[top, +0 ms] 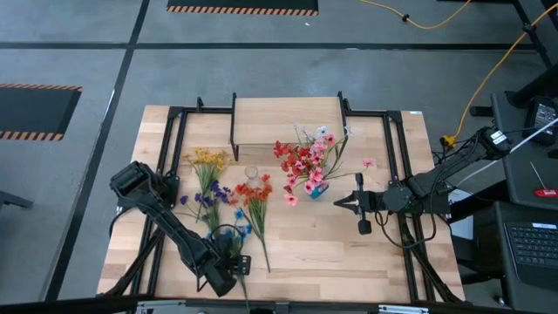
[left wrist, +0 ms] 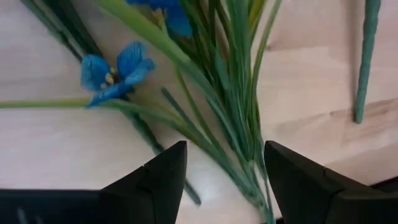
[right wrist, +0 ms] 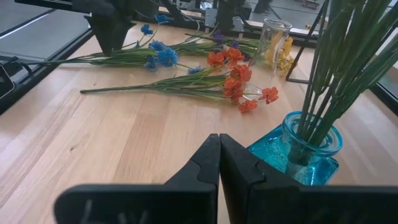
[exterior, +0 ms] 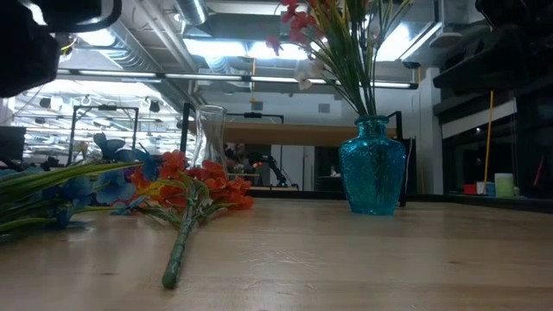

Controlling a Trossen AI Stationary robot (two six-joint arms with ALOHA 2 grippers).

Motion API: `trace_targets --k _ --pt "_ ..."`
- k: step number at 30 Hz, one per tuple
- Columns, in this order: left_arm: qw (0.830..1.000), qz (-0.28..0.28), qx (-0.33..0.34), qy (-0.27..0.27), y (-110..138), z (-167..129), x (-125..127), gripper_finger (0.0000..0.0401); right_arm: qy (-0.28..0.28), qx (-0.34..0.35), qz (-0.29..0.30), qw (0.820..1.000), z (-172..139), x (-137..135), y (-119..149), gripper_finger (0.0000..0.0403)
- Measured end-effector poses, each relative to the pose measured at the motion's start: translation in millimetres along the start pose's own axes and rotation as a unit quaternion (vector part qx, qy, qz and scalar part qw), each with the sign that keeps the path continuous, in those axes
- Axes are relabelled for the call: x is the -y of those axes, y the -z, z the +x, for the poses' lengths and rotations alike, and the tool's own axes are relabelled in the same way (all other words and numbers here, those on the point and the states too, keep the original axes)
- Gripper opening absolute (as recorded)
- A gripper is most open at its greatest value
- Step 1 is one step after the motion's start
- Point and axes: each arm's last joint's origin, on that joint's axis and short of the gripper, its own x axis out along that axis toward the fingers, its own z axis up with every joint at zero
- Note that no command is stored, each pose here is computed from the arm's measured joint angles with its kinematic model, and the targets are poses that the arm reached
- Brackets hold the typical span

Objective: Pick and place flowers into a vace then onto a shelf
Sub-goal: Put the blue flowers into the transparent vase

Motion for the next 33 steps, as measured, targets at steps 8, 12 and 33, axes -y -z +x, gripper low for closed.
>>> trace_targets --k 8,12,33 --pt "1.000 0.002 0.027 0.011 -4 4 -5 0.0204 0.000 -0.001 0.000 1.000 0 0 0 0.0014" --pt "0.999 0.009 0.051 0.003 -9 5 -6 0.0201 0.000 -0.002 -0.001 1.000 1 0 1 0.0014" --pt "0.989 0.125 -0.005 -0.082 -43 12 13 0.0185 0.000 -0.004 -0.002 1.000 1 0 1 0.0014"
